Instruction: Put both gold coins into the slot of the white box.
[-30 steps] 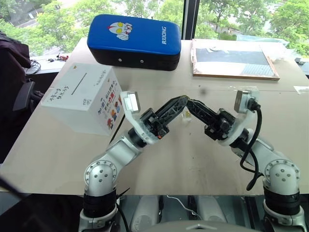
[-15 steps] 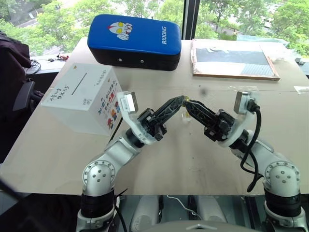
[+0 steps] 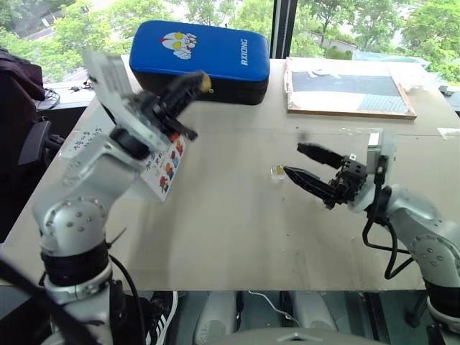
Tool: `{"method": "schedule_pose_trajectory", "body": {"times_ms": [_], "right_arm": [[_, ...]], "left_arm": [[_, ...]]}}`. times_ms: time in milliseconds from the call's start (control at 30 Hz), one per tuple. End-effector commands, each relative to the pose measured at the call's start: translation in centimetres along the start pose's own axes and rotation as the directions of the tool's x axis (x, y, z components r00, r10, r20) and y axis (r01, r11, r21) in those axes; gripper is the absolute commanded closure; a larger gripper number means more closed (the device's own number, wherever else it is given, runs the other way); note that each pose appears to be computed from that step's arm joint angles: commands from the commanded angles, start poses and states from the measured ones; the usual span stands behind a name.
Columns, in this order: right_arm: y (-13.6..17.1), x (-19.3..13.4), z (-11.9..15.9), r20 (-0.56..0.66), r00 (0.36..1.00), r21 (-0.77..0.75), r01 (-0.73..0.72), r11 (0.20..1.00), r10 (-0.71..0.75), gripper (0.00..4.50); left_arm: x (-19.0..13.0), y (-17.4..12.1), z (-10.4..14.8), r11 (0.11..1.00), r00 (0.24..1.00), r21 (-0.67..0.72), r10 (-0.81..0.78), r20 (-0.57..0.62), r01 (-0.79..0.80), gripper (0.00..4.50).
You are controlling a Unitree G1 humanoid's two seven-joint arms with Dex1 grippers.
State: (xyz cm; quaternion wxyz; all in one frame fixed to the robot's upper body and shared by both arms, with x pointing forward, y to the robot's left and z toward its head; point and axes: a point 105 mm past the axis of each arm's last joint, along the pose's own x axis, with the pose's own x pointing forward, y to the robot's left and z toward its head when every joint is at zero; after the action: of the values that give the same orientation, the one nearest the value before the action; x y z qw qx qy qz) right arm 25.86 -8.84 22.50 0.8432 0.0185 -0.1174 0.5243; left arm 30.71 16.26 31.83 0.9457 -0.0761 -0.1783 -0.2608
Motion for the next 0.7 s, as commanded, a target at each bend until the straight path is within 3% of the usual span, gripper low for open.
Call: {"method": "schedule_pose_trajectory", "body": {"times_ms": [33, 300, 500, 700], "right_arm": [[0.3, 0.5, 2.5, 0.083, 0.992, -0.117, -0.083, 0.99, 0.093, 0.71], [0.6, 1.2, 4.0, 0.142, 0.97, -0.108, -0.183, 0.977, 0.198, 0.71], [0.4, 1.3, 3.6, 0.133, 0.97, -0.095, -0.194, 0.976, 0.205, 0.71], [-0.1, 1.6, 3.4, 0.144, 0.968, -0.09, -0.196, 0.976, 0.208, 0.71]], "left_arm": [[-0.1, 2.2, 1.0, 0.968, 0.982, 0.172, 0.188, -0.018, -0.182, 4.5], [-1.8, 4.9, -1.8, 0.878, 0.895, 0.359, 0.401, -0.195, -0.316, 4.5], [-4.3, 8.0, -2.5, 0.789, 0.784, 0.426, 0.571, -0.245, -0.442, 4.5], [-5.4, 9.0, -1.4, 0.746, 0.759, 0.485, 0.611, -0.227, -0.456, 4.5]]}}
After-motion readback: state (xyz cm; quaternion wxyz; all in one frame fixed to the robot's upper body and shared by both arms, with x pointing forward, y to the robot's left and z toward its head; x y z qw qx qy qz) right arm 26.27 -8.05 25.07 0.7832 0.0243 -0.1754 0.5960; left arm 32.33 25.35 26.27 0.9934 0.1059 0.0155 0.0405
